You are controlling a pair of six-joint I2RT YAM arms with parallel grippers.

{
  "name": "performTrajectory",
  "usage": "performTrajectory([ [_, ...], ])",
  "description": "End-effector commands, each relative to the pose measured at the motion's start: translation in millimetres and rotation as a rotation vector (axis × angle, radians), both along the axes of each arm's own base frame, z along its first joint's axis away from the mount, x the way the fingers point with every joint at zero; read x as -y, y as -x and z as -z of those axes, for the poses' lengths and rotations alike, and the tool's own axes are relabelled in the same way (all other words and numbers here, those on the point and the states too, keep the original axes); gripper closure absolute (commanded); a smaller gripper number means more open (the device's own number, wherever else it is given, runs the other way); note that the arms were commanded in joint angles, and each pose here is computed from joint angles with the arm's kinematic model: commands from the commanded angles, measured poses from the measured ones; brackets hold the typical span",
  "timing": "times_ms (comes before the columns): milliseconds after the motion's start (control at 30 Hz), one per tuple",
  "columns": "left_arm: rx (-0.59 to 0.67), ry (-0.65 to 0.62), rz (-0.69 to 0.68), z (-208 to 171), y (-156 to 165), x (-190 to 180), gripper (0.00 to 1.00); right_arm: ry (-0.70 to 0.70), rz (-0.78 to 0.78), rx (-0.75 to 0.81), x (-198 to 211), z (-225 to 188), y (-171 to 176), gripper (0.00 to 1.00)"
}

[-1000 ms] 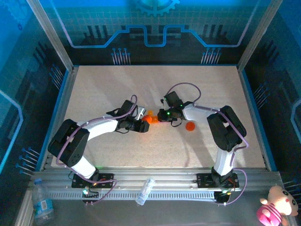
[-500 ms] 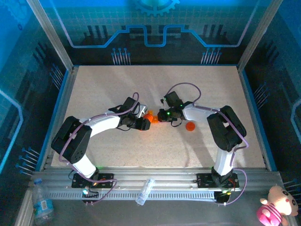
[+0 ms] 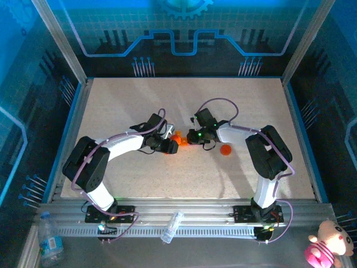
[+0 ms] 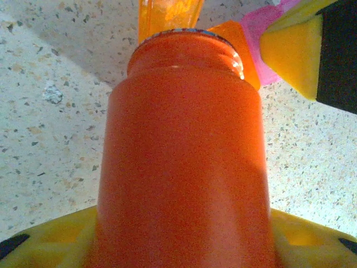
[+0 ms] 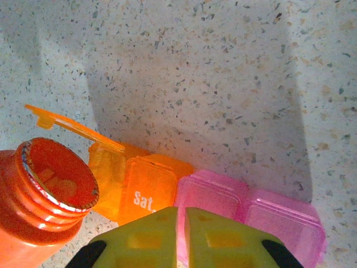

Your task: Sort the pills into containers

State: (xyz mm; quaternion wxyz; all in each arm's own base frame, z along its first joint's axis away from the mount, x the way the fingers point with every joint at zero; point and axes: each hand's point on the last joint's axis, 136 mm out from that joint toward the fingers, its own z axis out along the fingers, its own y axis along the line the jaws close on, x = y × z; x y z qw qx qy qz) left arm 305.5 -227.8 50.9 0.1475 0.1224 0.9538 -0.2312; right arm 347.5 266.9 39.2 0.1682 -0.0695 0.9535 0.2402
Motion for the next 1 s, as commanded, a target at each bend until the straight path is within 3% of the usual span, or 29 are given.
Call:
performTrajectory([
  [0,-0.021,-0.030,-0.003,-5,-1,-5,1.00,0.043,0.016,-0.070,11,25,10,0.86],
  [967,-0.053,0.015,0.022,-16,3,6,1.00,0.042,0.021,-0.076,11,28,10,0.86],
])
